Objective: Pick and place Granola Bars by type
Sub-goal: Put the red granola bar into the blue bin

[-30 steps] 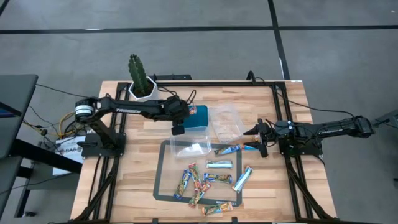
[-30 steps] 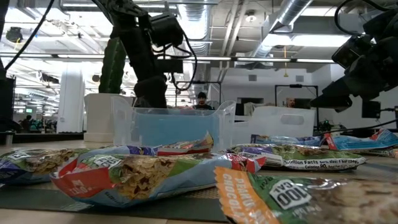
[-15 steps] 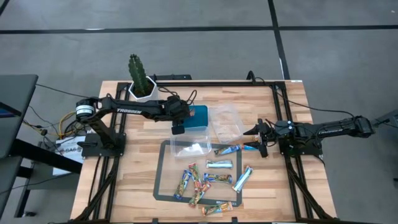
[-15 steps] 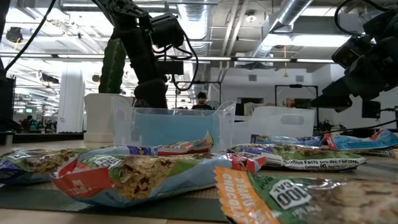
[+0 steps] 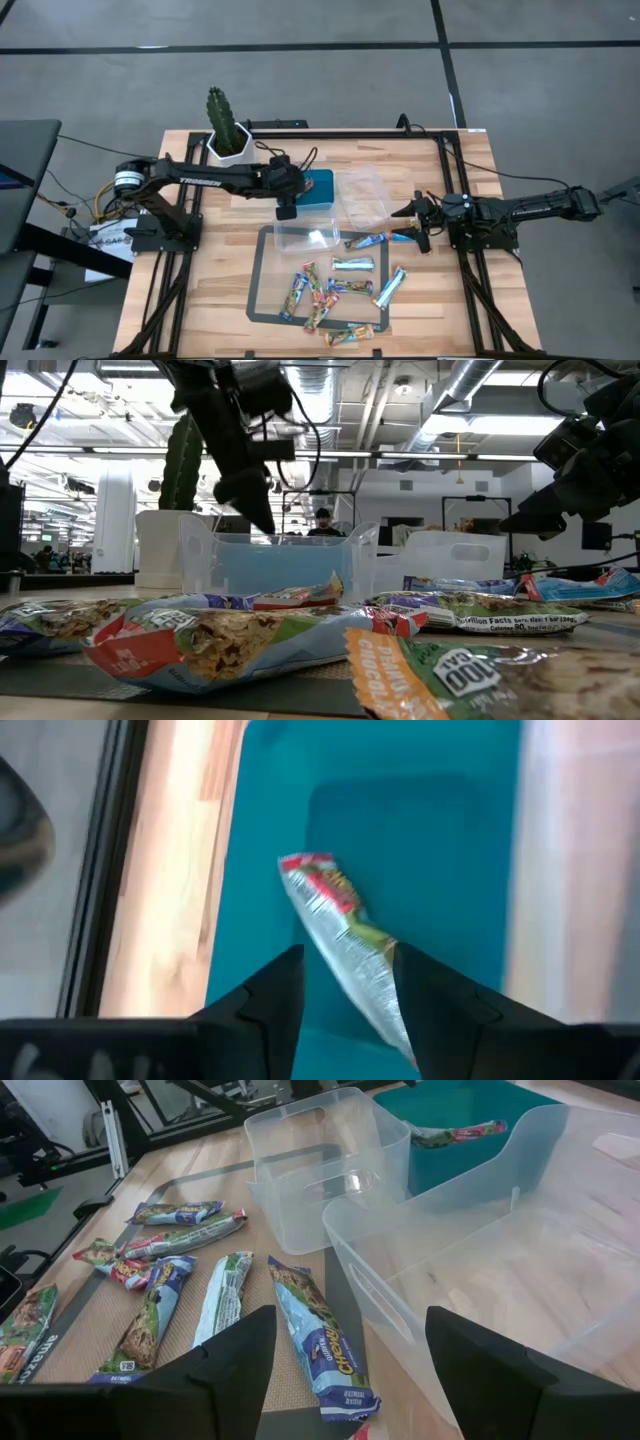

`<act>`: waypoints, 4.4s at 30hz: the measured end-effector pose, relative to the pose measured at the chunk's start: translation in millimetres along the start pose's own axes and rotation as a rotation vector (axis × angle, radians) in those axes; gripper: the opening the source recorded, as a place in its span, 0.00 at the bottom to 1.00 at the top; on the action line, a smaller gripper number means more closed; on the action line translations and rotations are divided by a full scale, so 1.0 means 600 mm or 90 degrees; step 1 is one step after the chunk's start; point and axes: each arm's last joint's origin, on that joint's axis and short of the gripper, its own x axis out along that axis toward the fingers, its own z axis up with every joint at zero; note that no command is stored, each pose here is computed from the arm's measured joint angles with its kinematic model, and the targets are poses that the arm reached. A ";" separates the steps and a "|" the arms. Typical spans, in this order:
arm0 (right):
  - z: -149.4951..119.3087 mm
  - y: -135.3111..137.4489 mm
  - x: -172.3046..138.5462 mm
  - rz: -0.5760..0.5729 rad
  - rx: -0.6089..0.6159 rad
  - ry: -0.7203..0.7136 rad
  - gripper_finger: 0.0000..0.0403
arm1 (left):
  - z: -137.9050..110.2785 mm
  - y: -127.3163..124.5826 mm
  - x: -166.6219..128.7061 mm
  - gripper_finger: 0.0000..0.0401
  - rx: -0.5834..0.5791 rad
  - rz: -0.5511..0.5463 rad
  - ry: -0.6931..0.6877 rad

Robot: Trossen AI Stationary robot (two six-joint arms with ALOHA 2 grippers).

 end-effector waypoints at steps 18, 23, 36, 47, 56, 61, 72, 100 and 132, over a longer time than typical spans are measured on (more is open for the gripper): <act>0.000 0.000 0.000 0.000 0.000 0.000 0.62 | 0.006 -0.167 -0.178 0.37 0.241 -0.254 -0.199; 0.000 0.000 0.000 0.000 0.000 0.000 0.62 | -0.017 -0.210 -0.201 0.37 0.314 -0.301 -0.172; 0.000 0.000 0.000 0.000 0.000 0.000 0.62 | -0.049 -0.253 -0.230 0.37 0.340 -0.337 -0.125; 0.000 0.000 0.000 0.000 0.000 0.000 0.62 | 0.001 -0.281 -0.207 0.37 0.445 -0.244 -0.155; 0.000 0.000 0.000 0.001 0.000 -0.002 0.62 | 0.055 -0.351 -0.147 0.37 0.596 -0.235 -0.100; 0.000 0.000 0.000 0.000 0.000 -0.002 0.62 | 0.077 -0.388 -0.110 0.37 0.642 -0.219 -0.087; 0.000 0.000 0.000 0.000 0.000 -0.002 0.62 | 0.091 -0.437 -0.054 0.37 0.719 -0.217 -0.075; 0.000 0.000 0.000 0.000 0.000 -0.002 0.62 | 0.083 -0.452 -0.027 0.37 0.756 -0.279 -0.079; 0.000 0.000 0.000 0.000 0.000 0.000 0.62 | 0.081 -0.450 -0.024 0.20 0.755 -0.299 -0.076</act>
